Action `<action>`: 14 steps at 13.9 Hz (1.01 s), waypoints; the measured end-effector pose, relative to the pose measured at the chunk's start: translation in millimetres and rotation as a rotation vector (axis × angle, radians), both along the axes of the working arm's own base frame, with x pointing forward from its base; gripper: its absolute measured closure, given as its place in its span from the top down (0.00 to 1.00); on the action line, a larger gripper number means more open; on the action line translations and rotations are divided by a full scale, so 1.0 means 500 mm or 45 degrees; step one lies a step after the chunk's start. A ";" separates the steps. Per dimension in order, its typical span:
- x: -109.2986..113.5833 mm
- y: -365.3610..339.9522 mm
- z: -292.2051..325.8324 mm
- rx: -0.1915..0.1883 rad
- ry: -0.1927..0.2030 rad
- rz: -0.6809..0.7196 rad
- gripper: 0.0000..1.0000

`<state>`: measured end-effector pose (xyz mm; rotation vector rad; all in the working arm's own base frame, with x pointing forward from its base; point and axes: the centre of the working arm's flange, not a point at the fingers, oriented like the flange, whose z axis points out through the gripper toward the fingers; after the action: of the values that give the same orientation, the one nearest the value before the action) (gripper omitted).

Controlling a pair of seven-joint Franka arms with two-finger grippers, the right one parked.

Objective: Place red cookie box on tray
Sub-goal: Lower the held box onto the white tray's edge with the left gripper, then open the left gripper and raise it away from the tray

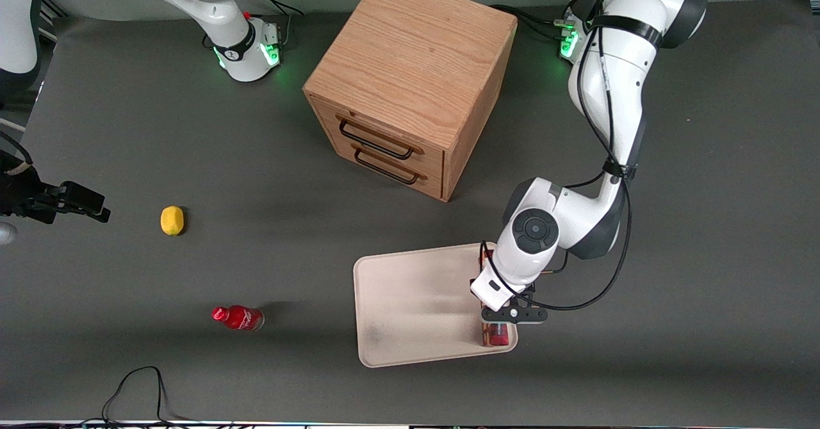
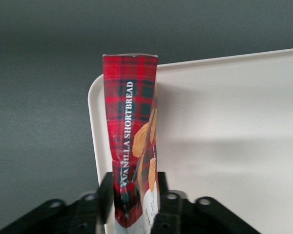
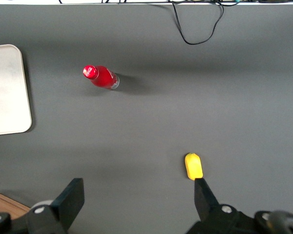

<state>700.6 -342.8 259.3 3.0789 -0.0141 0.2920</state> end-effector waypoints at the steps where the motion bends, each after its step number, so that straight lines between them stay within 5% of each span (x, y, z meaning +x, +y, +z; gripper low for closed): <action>1: 0.000 -0.003 0.003 -0.002 -0.005 0.001 0.59; 5: 0.011 0.012 0.092 -0.028 -0.067 0.043 1.00; 7: 0.008 0.057 0.181 -0.019 -0.068 0.079 1.00; 12: -0.069 0.286 0.367 0.105 0.098 0.147 1.00; 14: -0.105 0.372 0.407 0.126 0.117 0.131 1.00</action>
<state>648.2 -156.6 462.7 3.1934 0.1382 0.1577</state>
